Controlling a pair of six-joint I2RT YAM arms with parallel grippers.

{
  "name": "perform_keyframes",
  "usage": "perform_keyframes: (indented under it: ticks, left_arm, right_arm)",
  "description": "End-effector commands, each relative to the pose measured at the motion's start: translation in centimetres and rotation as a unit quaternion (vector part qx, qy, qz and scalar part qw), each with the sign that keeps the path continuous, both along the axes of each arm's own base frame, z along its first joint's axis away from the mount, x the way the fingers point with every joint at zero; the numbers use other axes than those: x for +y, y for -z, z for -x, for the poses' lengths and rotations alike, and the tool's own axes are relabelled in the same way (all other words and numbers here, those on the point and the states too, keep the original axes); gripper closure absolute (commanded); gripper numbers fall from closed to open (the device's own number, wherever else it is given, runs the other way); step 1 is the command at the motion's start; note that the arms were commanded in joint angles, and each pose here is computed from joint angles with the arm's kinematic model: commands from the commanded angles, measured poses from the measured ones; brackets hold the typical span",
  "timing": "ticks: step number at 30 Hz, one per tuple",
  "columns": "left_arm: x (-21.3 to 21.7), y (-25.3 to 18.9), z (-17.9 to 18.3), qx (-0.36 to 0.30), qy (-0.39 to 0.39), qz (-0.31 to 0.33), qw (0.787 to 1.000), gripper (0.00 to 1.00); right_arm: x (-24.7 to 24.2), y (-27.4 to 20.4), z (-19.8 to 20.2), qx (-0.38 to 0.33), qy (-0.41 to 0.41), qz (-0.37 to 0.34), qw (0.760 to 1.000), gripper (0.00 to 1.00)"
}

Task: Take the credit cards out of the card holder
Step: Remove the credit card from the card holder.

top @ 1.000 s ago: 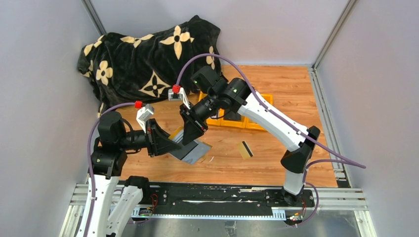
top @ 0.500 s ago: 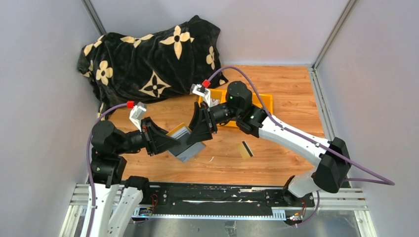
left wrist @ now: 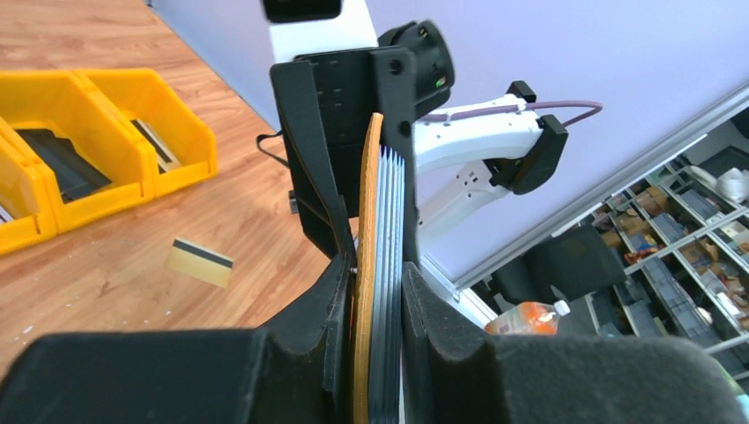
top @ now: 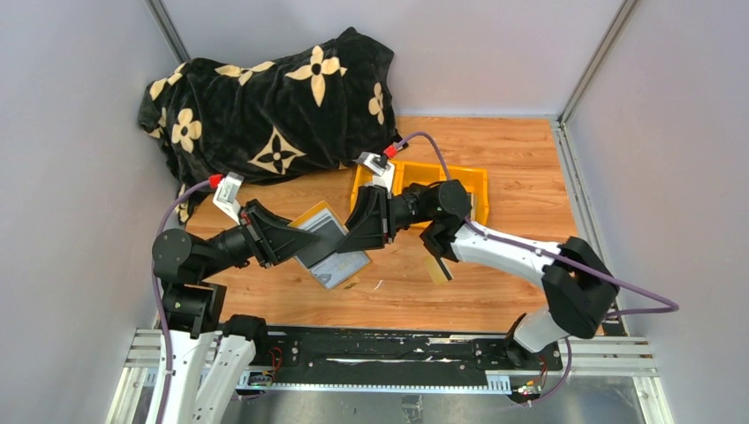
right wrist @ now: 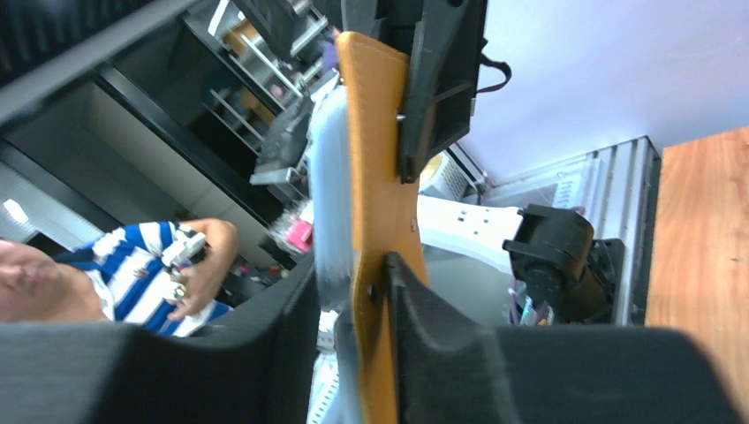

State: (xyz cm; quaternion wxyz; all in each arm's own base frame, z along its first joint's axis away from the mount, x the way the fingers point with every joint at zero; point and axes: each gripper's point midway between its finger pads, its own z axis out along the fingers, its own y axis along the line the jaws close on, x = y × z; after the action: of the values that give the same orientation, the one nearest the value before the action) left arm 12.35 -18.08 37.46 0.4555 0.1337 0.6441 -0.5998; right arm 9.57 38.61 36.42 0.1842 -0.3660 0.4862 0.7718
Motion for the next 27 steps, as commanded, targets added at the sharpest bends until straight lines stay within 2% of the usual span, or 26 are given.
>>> perform_keyframes:
  ticks: [1, 4, 5, 7, 9, 10, 12, 13, 14, 15, 16, 20, 22, 27]
  left_arm:
    - [0.6, -2.4, -1.1, -0.036, -0.047, 0.022, 0.998, 1.0]
    - [0.7, -1.6, -1.1, -0.038, -0.053, 0.009, 0.998, 1.0]
    - [0.8, -1.1, -1.2, -0.033, -0.055, 0.003, 0.998, 0.96]
    - [0.8, 0.5, -1.4, -0.025, -0.052, -0.023, 0.998, 0.75]
    - [0.5, 2.2, -1.1, -0.025, -0.027, -0.053, 0.998, 0.48]
    - [0.2, 3.0, -0.6, -0.02, -0.002, -0.065, 0.998, 0.41]
    - [0.0, 4.4, 0.0, -0.013, 0.031, -0.091, 0.995, 0.35]
    - [0.0, 4.9, 0.3, -0.014, 0.047, -0.104, 0.993, 0.34]
    - [0.0, 5.7, 0.8, -0.004, 0.065, -0.117, 0.991, 0.34]
    - [-0.1, 6.0, 1.2, -0.005, 0.081, -0.124, 0.989, 0.34]
    - [-0.1, 6.2, 1.4, -0.007, 0.095, -0.127, 0.987, 0.34]
    - [-0.3, 7.0, 2.1, 0.004, 0.127, -0.121, 0.984, 0.38]
    - [-0.3, 7.2, 2.4, 0.0, 0.134, -0.12, 0.984, 0.43]
    - [-0.3, 7.3, 2.9, -0.01, 0.144, -0.119, 0.982, 0.47]
  right_arm:
    - [-2.0, -3.3, 0.6, 0.031, -0.034, -0.086, 0.995, 0.71]
    - [-1.9, -3.4, 0.2, 0.037, -0.035, -0.074, 0.996, 0.86]
    - [-2.0, -3.5, 0.2, 0.035, -0.037, -0.067, 0.996, 0.91]
    - [-2.0, -3.2, -0.2, 0.035, -0.043, -0.035, 0.998, 1.0]
    - [-1.9, -2.3, -0.5, 0.029, -0.05, 0.01, 0.998, 1.0]
    - [-1.9, -1.9, -0.5, 0.021, -0.054, 0.036, 0.998, 1.0]
    - [-2.0, -0.2, -0.4, -0.006, -0.061, 0.088, 0.994, 1.0]
    - [-1.9, 0.7, -0.7, -0.031, -0.052, 0.114, 0.992, 1.0]
    - [-2.2, 3.3, -1.1, -0.059, -0.031, 0.172, 0.983, 1.0]
    - [-2.9, 4.3, -0.7, -0.048, -0.027, 0.23, 0.972, 1.0]
    - [-3.2, 4.6, -0.7, -0.084, -0.034, 0.241, 0.966, 1.0]
    - [-3.4, 5.7, -1.1, -0.115, -0.035, 0.305, 0.945, 1.0]
    - [-3.0, 5.7, -1.1, -0.138, -0.041, 0.317, 0.937, 1.0]
    - [-2.3, 5.9, -1.2, -0.176, -0.042, 0.344, 0.921, 1.0]
